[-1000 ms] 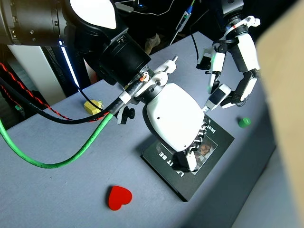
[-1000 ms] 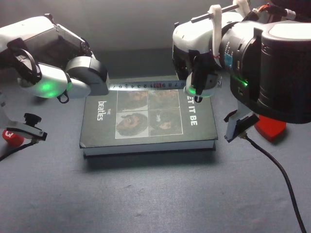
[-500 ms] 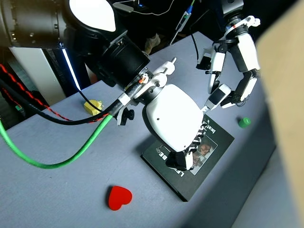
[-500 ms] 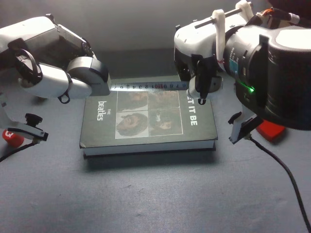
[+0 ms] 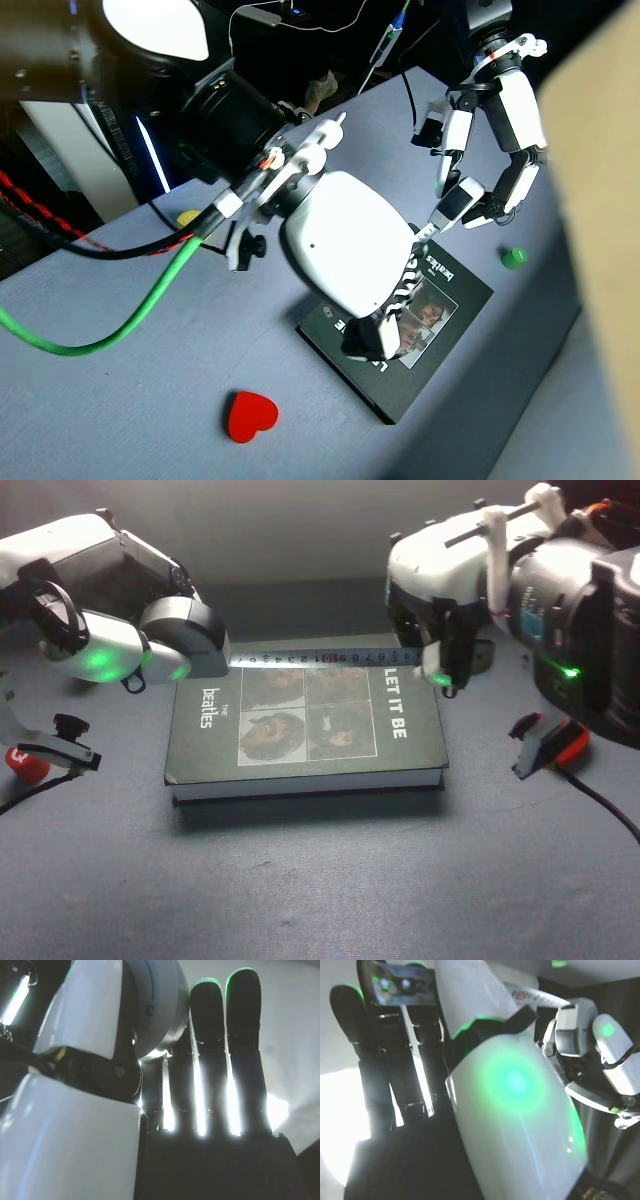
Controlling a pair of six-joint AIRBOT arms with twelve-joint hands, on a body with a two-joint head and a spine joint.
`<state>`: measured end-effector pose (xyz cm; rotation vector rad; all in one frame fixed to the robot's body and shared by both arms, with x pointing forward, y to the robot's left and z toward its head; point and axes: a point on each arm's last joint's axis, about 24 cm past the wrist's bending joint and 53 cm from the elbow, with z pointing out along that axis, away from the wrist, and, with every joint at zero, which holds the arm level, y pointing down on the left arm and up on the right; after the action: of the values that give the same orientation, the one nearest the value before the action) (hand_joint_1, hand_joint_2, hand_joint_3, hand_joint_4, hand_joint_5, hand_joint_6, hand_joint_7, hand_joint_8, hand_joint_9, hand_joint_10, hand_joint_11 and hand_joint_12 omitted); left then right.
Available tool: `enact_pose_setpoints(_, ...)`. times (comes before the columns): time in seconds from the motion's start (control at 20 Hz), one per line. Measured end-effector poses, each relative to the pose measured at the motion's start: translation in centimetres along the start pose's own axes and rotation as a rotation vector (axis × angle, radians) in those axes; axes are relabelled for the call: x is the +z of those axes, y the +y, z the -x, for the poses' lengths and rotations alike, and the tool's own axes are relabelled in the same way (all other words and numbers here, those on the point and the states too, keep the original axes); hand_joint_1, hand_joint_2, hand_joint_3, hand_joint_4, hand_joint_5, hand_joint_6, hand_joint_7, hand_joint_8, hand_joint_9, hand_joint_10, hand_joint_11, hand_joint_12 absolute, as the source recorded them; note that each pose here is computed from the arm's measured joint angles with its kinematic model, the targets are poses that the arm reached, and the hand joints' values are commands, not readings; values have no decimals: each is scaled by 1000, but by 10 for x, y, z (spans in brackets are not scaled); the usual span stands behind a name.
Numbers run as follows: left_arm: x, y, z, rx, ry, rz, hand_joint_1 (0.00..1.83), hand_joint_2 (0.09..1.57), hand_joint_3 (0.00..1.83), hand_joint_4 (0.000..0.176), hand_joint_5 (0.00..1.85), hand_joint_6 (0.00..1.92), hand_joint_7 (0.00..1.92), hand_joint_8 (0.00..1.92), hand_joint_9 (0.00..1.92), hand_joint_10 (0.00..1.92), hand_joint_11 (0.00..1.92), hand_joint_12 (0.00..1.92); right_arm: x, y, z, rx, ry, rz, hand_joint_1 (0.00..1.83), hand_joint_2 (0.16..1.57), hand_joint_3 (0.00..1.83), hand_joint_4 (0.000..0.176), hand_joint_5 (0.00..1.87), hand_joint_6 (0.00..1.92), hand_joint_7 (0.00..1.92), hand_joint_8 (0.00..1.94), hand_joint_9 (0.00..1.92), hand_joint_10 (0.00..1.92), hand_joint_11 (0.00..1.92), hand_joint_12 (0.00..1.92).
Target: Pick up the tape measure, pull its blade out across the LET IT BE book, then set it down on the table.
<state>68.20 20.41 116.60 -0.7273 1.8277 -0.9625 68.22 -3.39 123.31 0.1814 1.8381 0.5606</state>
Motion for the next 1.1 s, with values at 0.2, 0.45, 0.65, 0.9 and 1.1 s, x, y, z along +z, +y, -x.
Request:
enact_pose_setpoints(0.2,1,-1,-4,-4,10,-2,1370,1128,0,0,889,978,1017,988,835,1307,756,1199,-1,-10,1,18,13,-4,1200,1147,0,1,858,1109,995,1028,1100,137,689,1181)
enact_pose_setpoints(0.45,1,-1,-4,-6,10,-1,1369,1134,0,0,859,1005,1017,995,831,1316,754,1186,-3,-28,13,20,-2,-20,1200,1147,0,1,857,1111,993,1031,1099,141,701,1187)
enact_pose_setpoints(0.65,1,-1,-4,-6,8,-2,1369,1133,0,0,862,1004,1015,996,830,1316,756,1188,-6,-42,22,19,-13,-31,1199,1147,0,6,861,1110,989,1032,1099,143,696,1186)
enact_pose_setpoints(0.9,1,-1,-4,-6,8,-2,1369,1133,0,0,865,995,1013,998,834,1316,764,1190,-9,-59,33,10,-28,-46,1199,1147,0,5,862,1107,989,1035,1099,146,692,1184)
enact_pose_setpoints(1.1,1,-1,-4,-6,8,-2,1369,1132,0,0,867,993,1013,998,836,1315,764,1187,-12,-73,38,12,-30,-60,1200,1147,0,1,861,1101,990,1041,1104,151,694,1185)
